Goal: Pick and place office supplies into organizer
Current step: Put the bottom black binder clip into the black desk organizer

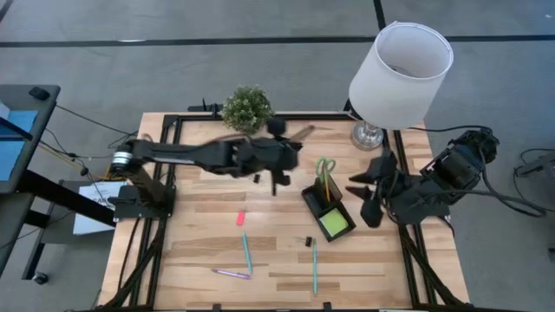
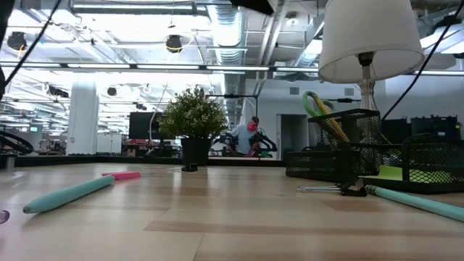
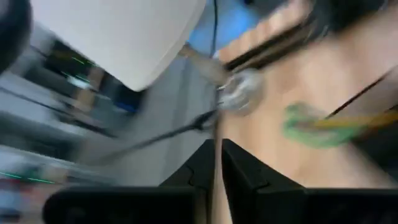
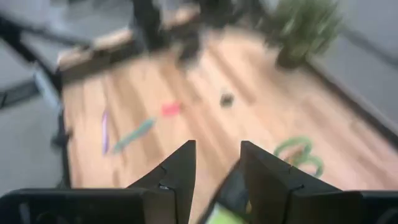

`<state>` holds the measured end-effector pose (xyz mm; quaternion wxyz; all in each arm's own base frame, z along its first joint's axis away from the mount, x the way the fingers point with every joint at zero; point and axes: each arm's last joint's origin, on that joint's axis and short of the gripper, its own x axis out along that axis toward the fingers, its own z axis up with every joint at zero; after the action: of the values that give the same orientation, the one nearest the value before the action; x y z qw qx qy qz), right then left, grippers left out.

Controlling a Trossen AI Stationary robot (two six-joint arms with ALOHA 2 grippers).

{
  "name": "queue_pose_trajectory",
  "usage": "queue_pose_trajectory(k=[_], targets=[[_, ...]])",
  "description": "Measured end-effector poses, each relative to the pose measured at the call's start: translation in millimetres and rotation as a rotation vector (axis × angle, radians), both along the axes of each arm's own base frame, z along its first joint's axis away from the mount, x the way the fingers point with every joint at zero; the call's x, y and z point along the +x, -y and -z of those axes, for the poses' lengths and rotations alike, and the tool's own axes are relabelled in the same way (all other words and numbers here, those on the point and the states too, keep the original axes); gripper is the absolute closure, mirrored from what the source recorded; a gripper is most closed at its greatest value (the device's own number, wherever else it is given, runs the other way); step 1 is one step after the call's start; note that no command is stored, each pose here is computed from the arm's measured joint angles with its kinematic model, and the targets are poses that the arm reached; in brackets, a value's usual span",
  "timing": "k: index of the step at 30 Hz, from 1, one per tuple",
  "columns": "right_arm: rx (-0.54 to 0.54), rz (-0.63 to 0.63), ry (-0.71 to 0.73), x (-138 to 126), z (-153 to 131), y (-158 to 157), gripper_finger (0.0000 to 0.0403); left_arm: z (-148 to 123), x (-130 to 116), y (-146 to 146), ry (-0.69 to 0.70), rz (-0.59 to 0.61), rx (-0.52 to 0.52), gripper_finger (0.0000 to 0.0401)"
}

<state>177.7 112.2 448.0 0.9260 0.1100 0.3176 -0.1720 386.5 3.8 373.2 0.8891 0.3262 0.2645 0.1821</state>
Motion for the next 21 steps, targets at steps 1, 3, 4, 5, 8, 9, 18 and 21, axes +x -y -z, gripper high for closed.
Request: queue_pose_trajectory(k=[1,3,4,5,8,9,18,21], targets=[[0.016,-0.028,-0.034,-1.2,1.3,-0.3,0.0284,-5.6,-9.6,-0.9,0.021,0.0,-0.098,0.037],[0.026,-0.107,-0.1,-1.7,3.8,-2.4,0.0284,-13.9,-26.0,-3.1,0.045,-0.001,-0.272,0.0353],[0.017,-0.159,-0.133,-1.0,5.3,-4.2,0.0284,-14.9,-32.9,-4.2,0.03,-0.008,-0.334,0.0343],[-0.004,-0.227,-0.171,0.4,7.3,-6.6,0.0284,-16.2,-38.5,-4.8,0.025,-0.024,-0.381,0.0333],[-0.083,-0.443,-0.281,8.8,15.2,-14.3,0.0284,-16.6,-53.1,-4.9,-0.007,-0.09,-0.48,0.0303],[-0.107,-0.512,-0.31,11.9,17.7,-16.2,0.0284,-16.2,-56.1,-4.8,-0.016,-0.108,-0.502,0.0294],[-0.034,-0.803,-0.447,44.3,33.5,-6.7,0.0284,-2.6,-69.6,9.2,-0.138,-0.201,-0.751,0.0244],[0.006,-0.841,-0.444,47.4,33.3,-1.7,0.0284,-2.0,-70.7,22.3,-0.149,-0.184,-0.774,0.0244]])
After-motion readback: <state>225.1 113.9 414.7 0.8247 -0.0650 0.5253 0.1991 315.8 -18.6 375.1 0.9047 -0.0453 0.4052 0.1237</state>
